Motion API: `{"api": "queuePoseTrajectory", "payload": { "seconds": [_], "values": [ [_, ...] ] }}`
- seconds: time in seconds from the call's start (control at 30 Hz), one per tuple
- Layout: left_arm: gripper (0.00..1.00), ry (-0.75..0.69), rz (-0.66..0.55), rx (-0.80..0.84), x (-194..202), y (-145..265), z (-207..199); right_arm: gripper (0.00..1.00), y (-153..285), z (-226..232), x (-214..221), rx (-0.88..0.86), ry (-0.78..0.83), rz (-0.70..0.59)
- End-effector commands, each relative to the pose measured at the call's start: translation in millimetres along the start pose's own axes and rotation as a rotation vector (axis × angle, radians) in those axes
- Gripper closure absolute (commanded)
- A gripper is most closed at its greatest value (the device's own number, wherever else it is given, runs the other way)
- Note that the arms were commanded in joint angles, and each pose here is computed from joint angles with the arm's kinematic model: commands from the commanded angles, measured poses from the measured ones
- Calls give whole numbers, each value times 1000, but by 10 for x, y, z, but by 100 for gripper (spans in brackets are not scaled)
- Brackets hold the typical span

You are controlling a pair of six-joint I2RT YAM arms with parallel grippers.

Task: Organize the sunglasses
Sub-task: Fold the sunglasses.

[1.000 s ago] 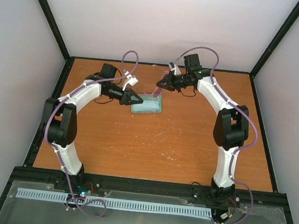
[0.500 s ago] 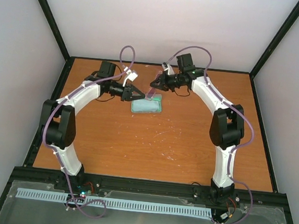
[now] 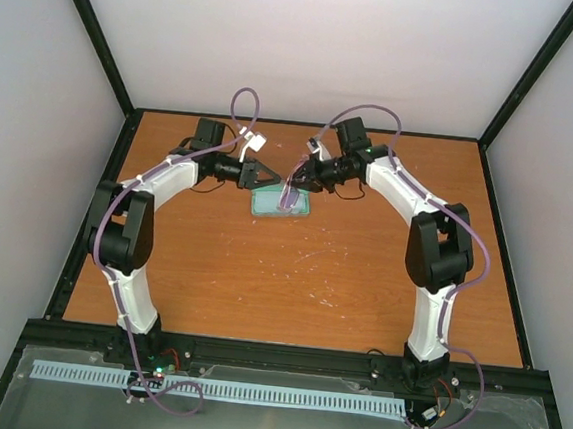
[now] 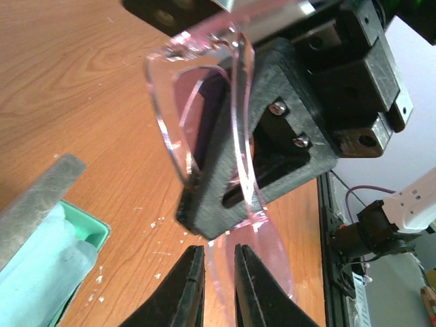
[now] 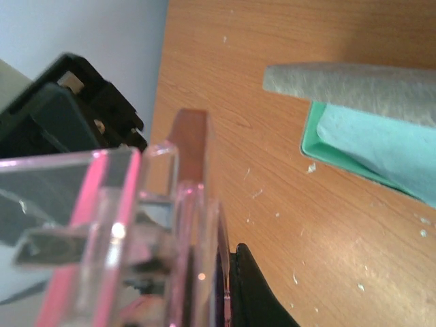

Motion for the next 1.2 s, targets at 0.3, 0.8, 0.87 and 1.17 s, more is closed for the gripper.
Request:
{"api": "queuePoseTrajectory", "payload": {
  "seconds": [0.3, 0.8, 0.87, 1.17],
  "values": [
    [85, -180, -191, -68, -1023, 497, -150, 97, 29, 18, 345, -21, -18, 115],
    [85, -153, -113, 66, -837, 37, -472, 97, -147, -21, 99, 3, -13, 71],
    [85, -139, -94, 82, -721, -20, -523, 97, -157, -23, 48, 1, -12, 60],
    [85, -118, -47, 73, -462, -99, -484, 97, -140, 20, -77, 2, 7, 34]
  ]
}}
Point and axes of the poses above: each gripper's point midway between its finger pads, its own y axis back along the fingers, its own z axis along the line the jaws close on, x = y × z, the point moved 1 cm from there along y, back along the fingers, and after that the axes turned 12 degrees about y, right-handed, at the moved point
